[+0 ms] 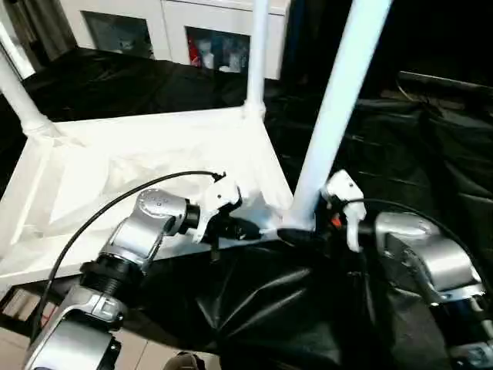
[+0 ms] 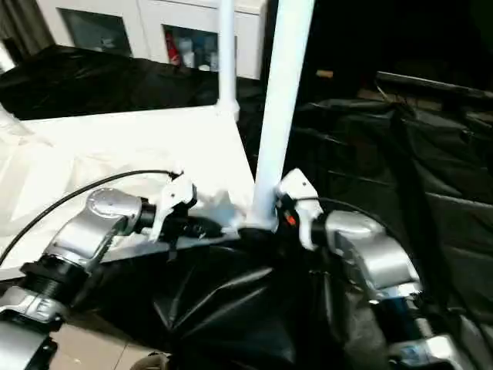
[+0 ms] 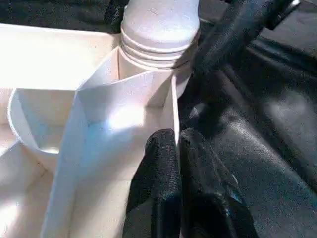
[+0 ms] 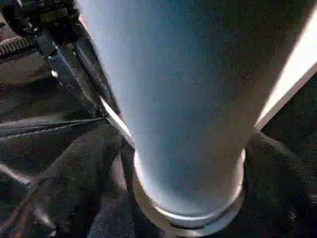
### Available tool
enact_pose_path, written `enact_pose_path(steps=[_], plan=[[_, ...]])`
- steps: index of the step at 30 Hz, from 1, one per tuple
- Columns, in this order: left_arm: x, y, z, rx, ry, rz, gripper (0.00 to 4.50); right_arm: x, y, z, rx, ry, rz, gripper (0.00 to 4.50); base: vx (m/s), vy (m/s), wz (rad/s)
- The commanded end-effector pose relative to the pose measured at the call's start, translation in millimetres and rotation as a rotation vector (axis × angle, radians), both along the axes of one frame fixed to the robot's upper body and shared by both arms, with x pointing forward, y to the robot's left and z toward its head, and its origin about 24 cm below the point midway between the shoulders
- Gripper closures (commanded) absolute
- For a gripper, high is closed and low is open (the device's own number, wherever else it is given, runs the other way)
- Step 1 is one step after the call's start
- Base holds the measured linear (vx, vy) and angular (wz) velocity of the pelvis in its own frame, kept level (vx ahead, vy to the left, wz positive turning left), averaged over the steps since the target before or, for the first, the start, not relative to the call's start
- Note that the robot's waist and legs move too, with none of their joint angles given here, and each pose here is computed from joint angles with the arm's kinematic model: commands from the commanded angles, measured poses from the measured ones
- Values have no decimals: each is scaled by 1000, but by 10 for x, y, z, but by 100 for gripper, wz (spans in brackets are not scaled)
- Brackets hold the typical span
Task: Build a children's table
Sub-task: Rotate leg to tighten
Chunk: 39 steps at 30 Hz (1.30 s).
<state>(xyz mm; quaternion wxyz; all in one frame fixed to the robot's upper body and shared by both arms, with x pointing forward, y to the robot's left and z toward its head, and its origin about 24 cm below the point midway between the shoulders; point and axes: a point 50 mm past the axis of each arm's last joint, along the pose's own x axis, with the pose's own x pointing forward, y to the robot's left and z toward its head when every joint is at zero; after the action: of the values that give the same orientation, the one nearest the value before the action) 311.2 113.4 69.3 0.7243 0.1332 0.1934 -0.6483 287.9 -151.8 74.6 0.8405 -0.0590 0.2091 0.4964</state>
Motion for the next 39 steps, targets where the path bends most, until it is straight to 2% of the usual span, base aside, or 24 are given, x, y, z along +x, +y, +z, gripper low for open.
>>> enact_pose_path(steps=[1, 4, 5, 10, 14, 18, 19, 21, 22, 24, 25, 27, 30, 33, 39], plan=[[-62, -213, 131, -65, -47, -132, 450, -59, 155, 26, 29, 7, 88, 76, 0, 0, 0], [-64, -216, 126, -65, -43, -131, 450, -58, 170, 13, 35, 11, 87, 96, 0, 0, 0], [-66, -219, 121, -66, -41, -131, 450, -57, 179, 8, 39, 13, 86, 118, 0, 0, 0], [-68, -226, 106, -66, -37, -125, 450, -65, 199, -10, 45, 18, 81, 146, 0, 0, 0], [-11, -283, 102, -88, -43, -52, 450, -32, 244, -119, 33, 15, -11, 170, 0, 0, 0], [208, -459, 117, -99, -90, 170, 450, 191, 325, -309, -23, 5, -337, 176, 0, 0, 0], [208, -459, 117, -99, -90, 170, 450, 191, 325, -309, -23, 5, -337, 177, -51, 12, -2], [296, -586, 146, -120, -97, 263, 450, 305, 379, -377, -12, 50, -522, 178, 0, 0, 0], [309, -609, 151, -123, -97, 278, 450, 323, 389, -387, -10, 59, -553, 178, 0, 0, 0], [368, -763, 184, -133, -121, 344, 450, 429, 500, -408, 15, 88, -701, 178, 0, 0, 0], [371, -797, 189, -135, -127, 348, 450, 450, 530, -404, 19, 87, -720, 143, 0, 0, 0], [373, -854, 195, -147, -124, 350, 450, 481, 616, -382, 32, 79, -709, 108, 0, 0, 0], [356, -870, 187, -146, -131, 323, 450, 503, 708, -305, 71, 63, -652, 99, 0, 0, 0], [344, -852, 177, -145, -135, 302, 450, 503, 710, -280, 72, 48, -619, 68, 0, 0, 0], [286, -705, 113, -135, -124, 225, 450, 469, 560, -208, 32, -28, -463, 6, 0, 0, 0]])
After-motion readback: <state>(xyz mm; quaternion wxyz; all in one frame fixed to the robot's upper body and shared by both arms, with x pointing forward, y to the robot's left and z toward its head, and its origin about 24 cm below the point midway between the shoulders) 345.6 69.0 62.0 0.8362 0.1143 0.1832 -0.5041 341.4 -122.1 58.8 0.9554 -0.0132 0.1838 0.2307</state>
